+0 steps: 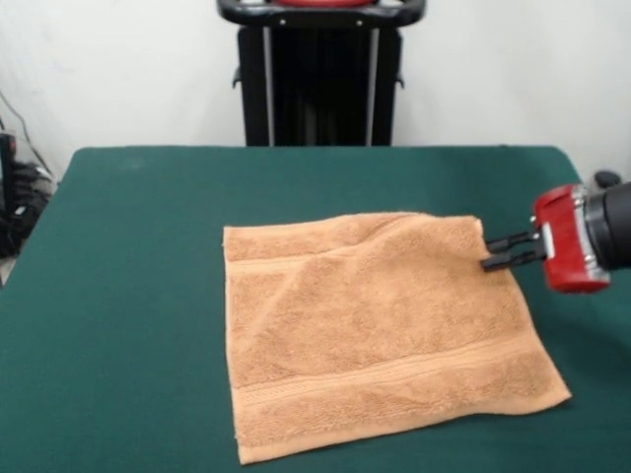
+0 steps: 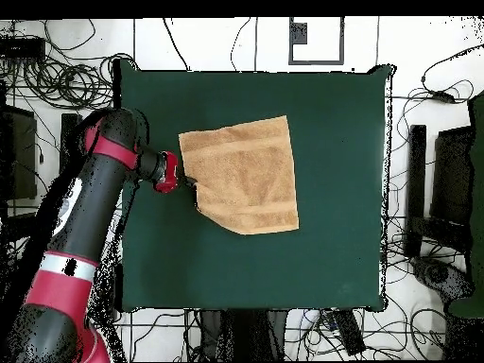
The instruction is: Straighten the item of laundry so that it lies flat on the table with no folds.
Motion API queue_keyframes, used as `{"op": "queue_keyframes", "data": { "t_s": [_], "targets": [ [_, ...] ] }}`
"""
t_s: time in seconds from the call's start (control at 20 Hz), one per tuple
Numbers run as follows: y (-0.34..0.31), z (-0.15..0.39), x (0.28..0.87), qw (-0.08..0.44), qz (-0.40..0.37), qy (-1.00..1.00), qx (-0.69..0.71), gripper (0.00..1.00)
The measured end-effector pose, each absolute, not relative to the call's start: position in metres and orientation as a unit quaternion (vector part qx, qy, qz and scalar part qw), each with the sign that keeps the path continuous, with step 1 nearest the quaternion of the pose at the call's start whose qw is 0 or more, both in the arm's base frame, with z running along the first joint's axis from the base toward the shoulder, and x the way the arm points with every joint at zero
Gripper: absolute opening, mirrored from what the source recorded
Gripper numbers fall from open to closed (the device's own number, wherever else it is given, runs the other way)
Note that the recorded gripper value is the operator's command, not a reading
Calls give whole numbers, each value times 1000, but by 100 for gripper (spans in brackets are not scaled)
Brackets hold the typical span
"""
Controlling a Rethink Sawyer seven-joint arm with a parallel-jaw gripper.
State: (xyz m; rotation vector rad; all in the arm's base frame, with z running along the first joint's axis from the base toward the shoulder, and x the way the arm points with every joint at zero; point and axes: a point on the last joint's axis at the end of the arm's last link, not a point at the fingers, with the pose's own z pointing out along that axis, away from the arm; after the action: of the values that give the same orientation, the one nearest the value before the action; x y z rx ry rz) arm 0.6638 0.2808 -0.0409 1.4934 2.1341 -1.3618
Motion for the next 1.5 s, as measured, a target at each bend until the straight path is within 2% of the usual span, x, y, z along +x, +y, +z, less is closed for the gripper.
{"op": "queue_keyframes", "data": {
  "t_s": [0.45, 0.65, 1.0, 1.05, 1.5],
  "targets": [
    [257, 16, 663, 173, -380, 739, 528, 0],
    [209, 51, 666, 216, -333, 740, 543, 0],
    [131, 87, 657, 250, -313, 733, 550, 0],
    [108, 96, 653, 254, -314, 731, 550, 100],
    [79, 108, 643, 266, -339, 734, 526, 100]
  ]
}}
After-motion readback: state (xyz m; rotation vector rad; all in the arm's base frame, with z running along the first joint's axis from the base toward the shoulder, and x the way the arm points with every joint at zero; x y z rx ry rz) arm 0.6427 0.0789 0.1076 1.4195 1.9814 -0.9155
